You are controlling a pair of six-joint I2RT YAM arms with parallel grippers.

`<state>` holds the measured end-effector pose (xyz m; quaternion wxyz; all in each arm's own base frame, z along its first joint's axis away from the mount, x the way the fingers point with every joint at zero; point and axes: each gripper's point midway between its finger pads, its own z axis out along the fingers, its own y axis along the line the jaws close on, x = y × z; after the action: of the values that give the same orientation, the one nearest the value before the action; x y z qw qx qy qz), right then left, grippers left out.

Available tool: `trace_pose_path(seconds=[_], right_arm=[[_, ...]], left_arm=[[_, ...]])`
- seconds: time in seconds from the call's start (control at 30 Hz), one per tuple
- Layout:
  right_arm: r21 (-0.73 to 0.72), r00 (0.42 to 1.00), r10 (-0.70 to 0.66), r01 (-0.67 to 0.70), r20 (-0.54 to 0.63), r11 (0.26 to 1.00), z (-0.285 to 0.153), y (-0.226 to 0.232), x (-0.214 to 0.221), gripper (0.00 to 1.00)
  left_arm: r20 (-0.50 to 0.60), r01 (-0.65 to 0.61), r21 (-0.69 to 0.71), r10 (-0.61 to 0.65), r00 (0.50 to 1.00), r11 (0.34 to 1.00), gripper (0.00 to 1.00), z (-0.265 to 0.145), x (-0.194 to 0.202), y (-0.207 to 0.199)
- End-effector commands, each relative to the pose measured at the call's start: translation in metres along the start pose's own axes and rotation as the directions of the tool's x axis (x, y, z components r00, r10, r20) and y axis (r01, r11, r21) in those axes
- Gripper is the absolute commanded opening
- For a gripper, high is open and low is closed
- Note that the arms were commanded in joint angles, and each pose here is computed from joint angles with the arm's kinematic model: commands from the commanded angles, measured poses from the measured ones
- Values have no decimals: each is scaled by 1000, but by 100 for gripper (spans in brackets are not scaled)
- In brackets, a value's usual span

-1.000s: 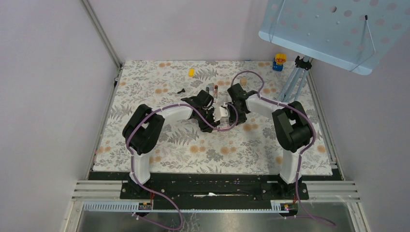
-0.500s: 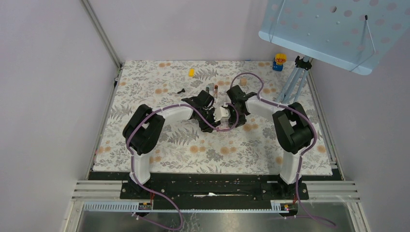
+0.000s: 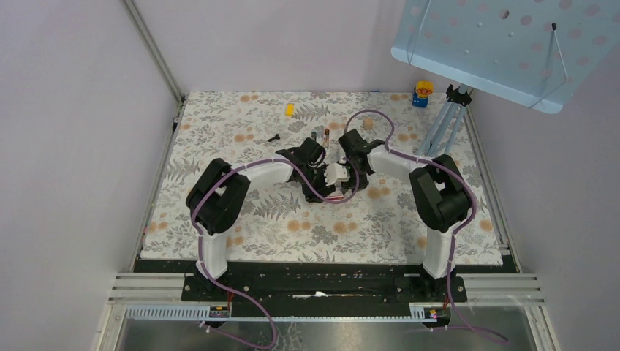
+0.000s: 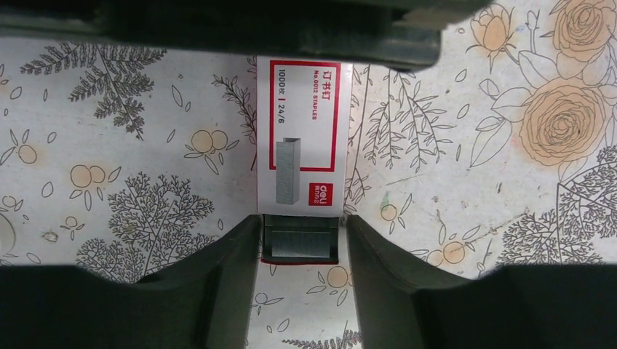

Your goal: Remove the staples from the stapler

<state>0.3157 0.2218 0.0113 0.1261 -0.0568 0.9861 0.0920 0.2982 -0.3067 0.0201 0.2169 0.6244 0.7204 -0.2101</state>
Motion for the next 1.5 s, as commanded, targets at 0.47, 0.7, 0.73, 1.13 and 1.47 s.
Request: trace_pose_path(seconds=[0.47, 0.7, 0.73, 1.13, 1.47], right_arm=[[97, 958, 108, -137, 265, 986, -57, -48, -38, 50], [95, 916, 203, -250, 347, 964, -75, -72, -49, 66], [91, 912, 205, -252, 355, 963, -76, -74, -50, 70], [153, 880, 209, -298, 426, 942, -90, -97, -59, 100], [88, 943, 139, -173, 303, 981, -69, -78, -47, 99]], left_arm=[[221, 80, -322, -7, 975, 943, 89, -86, -54, 23], [511, 446, -662, -74, 857, 603, 99, -199, -62, 90], [555, 514, -680, -90, 827, 523, 99, -219, -56, 99], [914, 920, -390, -135, 382, -38, 99, -341, 43, 118], [889, 967, -251, -384, 250, 48, 71, -297, 57, 104]])
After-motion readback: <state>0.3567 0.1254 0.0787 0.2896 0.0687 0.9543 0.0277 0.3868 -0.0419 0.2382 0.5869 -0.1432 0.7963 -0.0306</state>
